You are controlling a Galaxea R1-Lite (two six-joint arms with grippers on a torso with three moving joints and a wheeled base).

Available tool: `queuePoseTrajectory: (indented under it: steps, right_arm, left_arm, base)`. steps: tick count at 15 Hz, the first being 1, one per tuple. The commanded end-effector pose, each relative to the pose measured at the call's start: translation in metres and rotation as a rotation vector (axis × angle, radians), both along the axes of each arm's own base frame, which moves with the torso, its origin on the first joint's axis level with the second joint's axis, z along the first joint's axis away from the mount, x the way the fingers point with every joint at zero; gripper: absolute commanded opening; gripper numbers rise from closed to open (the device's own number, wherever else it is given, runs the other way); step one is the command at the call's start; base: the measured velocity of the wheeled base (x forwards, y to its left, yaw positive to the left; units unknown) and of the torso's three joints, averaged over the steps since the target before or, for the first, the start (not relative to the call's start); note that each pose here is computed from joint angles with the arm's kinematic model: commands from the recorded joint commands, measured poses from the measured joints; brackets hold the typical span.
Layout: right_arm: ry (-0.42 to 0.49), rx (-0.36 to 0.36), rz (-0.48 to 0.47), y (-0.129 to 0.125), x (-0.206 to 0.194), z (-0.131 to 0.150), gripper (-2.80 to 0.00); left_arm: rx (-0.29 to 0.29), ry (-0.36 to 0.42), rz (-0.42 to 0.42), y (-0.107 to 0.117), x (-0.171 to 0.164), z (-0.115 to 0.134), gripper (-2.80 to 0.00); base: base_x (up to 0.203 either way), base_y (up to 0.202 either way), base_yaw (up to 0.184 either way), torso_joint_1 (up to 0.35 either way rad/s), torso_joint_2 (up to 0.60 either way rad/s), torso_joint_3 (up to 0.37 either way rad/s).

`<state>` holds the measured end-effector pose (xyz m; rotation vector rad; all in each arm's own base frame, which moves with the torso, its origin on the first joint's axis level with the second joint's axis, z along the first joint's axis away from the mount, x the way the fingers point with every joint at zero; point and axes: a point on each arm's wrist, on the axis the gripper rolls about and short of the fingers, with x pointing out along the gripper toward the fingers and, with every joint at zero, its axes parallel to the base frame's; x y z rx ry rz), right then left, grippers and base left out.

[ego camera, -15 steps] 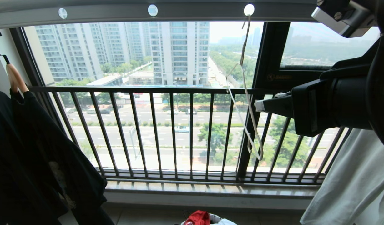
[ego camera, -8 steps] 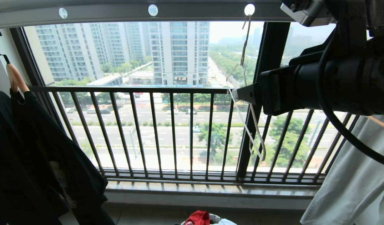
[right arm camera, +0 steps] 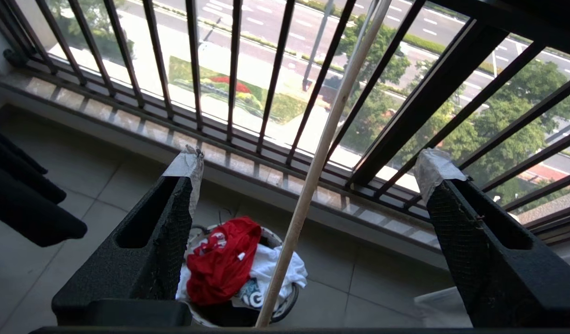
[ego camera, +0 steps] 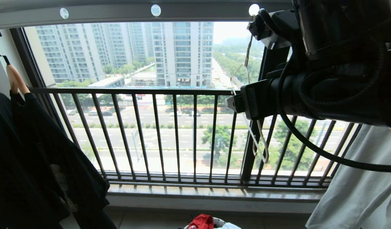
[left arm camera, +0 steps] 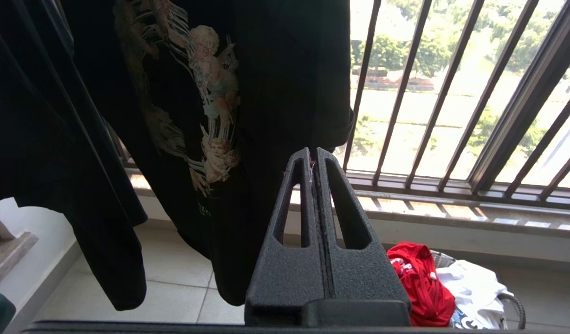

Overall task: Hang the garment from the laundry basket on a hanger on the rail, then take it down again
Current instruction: Pick up the clothes rack on the clothesline

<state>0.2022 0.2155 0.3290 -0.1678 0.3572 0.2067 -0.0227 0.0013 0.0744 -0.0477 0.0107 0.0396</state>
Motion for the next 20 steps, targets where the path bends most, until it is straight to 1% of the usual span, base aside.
queuePoseTrajectory:
  steps: [1,7,12,20]
  right_arm:
    - [0.024,-0.027,-0.033,-0.006,0.006,-0.004,0.0]
    - [0.032,-0.035,-0.076,-0.017,0.012,-0.005,0.0]
    - [0.034,-0.058,-0.105,-0.031,0.011,-0.007,0.0]
    - [0.049,-0.116,-0.083,-0.024,0.02,-0.016,0.0]
  left_arm:
    - [-0.001,0.001,0.001,0.0,0.0,0.0,-2.8]
    - [-0.001,0.001,0.001,0.0,0.0,0.0,-2.8]
    - [-0.001,0.001,0.001,0.0,0.0,0.0,-2.8]
    - [-0.001,0.001,0.001,0.0,0.0,0.0,-2.8]
  base:
    - [0.0,0.0,0.0,0.0,0.0,0.0]
    - [0.0,0.0,0.0,0.0,0.0,0.0]
    - [0.0,0.0,0.0,0.0,0.0,0.0]
    - [0.0,0.0,0.0,0.0,0.0,0.0]
